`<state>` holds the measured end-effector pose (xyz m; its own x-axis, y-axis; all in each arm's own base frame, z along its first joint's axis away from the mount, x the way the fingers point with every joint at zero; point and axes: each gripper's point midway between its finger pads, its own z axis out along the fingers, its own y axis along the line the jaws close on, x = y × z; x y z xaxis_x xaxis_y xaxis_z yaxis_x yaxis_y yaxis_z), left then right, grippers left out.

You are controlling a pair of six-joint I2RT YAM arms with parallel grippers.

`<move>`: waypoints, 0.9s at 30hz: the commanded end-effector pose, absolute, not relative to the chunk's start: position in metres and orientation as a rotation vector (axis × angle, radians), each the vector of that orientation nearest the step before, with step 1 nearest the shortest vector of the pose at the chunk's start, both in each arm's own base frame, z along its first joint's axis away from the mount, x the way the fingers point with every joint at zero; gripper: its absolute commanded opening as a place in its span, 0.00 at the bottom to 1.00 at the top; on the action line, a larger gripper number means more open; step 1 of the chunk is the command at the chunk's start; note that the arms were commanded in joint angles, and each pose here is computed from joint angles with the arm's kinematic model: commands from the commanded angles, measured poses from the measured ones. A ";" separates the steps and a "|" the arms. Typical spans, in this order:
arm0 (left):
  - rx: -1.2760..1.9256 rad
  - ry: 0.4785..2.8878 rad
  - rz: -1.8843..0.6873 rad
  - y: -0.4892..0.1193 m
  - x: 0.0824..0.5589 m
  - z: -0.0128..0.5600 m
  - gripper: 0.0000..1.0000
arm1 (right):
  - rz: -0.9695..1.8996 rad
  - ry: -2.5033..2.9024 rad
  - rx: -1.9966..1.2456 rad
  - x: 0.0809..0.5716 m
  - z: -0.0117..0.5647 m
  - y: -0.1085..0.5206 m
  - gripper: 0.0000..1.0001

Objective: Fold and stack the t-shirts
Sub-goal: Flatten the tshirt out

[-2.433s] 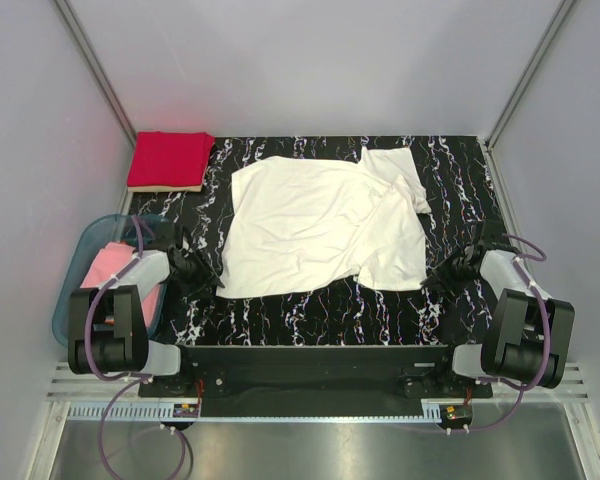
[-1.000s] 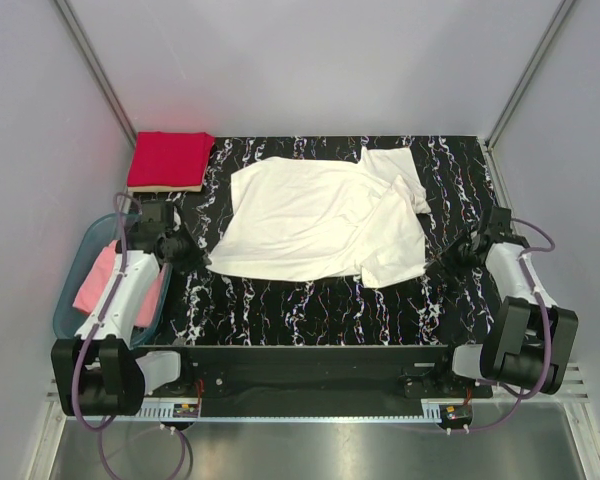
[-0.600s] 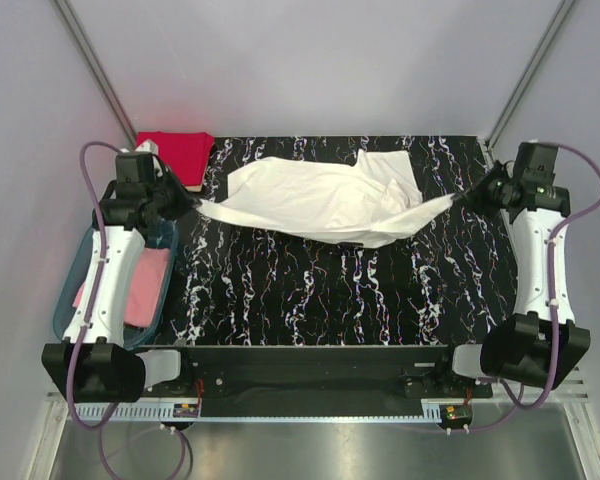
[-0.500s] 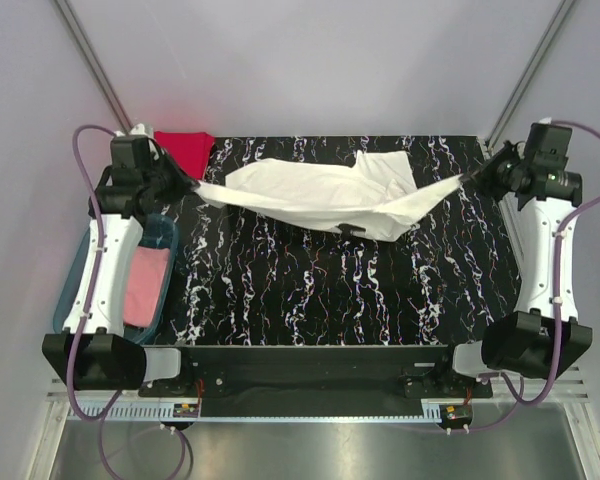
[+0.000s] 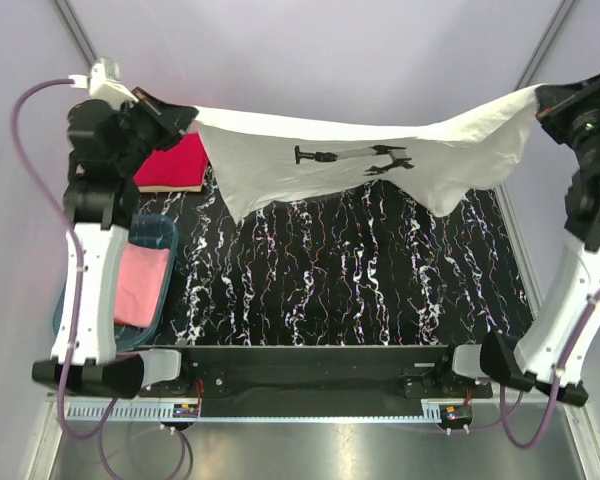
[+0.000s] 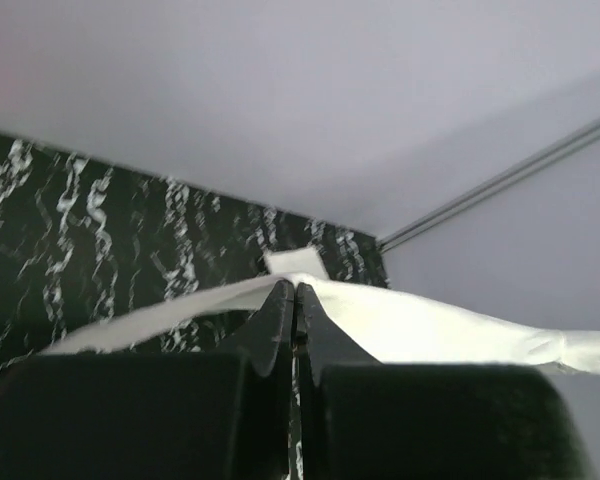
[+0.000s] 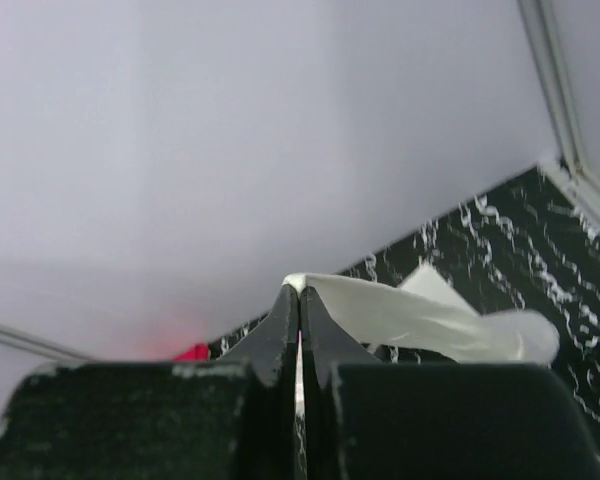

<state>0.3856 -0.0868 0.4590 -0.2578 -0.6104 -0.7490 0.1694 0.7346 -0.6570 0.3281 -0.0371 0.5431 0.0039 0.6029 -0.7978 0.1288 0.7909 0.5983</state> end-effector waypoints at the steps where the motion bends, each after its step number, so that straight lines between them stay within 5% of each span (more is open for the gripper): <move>1: -0.165 1.315 -0.804 -0.090 0.308 0.581 0.00 | 0.287 1.245 0.539 0.251 0.630 -0.041 0.00; 8: -0.138 1.120 -0.731 -0.072 0.220 0.647 0.00 | 0.197 0.919 0.438 0.132 0.707 -0.025 0.00; 14: -0.147 1.082 -0.744 -0.071 0.206 0.662 0.00 | 0.196 0.779 0.328 0.078 0.734 -0.004 0.00; 20: -0.192 1.181 -0.707 -0.069 0.262 0.634 0.00 | 0.221 0.965 0.356 0.157 0.696 -0.017 0.00; 27: -0.296 1.348 -0.664 -0.068 0.370 0.539 0.00 | 0.289 1.324 0.434 0.295 0.562 -0.040 0.00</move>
